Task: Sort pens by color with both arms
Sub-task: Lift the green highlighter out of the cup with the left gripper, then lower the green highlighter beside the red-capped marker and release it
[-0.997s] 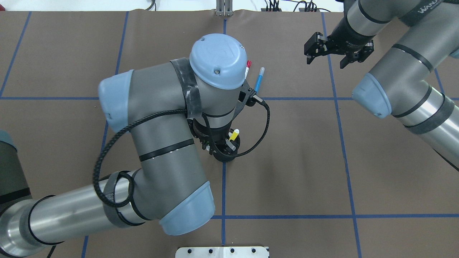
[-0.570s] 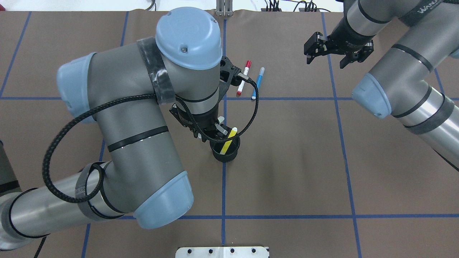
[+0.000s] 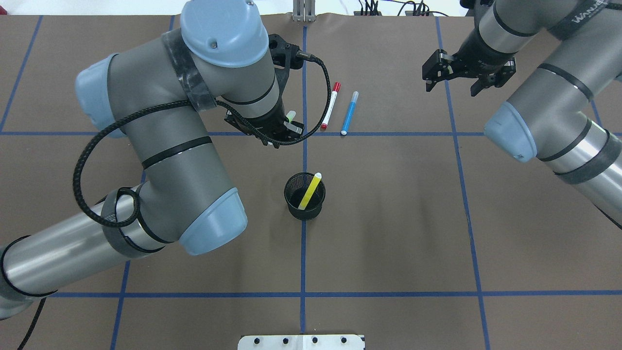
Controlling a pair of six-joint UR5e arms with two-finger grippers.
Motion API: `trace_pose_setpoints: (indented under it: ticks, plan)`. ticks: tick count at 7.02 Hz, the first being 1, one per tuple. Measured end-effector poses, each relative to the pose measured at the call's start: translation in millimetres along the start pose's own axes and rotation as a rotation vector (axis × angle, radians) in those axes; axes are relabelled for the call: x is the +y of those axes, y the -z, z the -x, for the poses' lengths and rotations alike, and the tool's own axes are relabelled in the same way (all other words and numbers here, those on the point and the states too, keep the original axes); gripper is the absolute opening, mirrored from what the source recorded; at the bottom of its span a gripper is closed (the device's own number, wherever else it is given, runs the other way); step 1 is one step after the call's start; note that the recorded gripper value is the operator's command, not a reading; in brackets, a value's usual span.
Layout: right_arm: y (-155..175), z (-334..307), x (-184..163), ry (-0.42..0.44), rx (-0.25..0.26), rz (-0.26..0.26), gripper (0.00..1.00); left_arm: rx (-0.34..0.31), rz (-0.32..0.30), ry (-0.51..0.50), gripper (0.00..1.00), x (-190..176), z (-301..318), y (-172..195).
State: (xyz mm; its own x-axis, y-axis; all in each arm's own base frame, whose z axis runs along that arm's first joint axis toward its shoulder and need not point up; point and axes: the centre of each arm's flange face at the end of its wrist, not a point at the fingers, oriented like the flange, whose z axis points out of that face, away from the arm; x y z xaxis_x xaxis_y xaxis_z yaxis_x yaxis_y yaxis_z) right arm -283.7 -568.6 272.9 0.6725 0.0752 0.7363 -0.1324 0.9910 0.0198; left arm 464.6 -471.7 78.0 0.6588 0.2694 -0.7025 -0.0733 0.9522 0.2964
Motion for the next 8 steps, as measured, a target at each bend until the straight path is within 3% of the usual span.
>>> trace_pose_setpoints:
  ticks: [4,6,8]
  plan:
    - [1.1,-4.6,-1.4,0.012,0.003,-0.004,0.99,-0.001,-0.238,0.119,0.00,-70.3,5.6,-97.7]
    - [0.8,-4.7,-1.9,0.012,0.005,-0.006,0.99,0.024,-0.347,0.090,0.00,-101.6,7.0,-144.6]
    - [0.0,-4.2,-2.1,0.012,0.006,-0.006,0.99,-0.013,-0.398,-0.009,0.00,-113.1,17.5,-171.5]
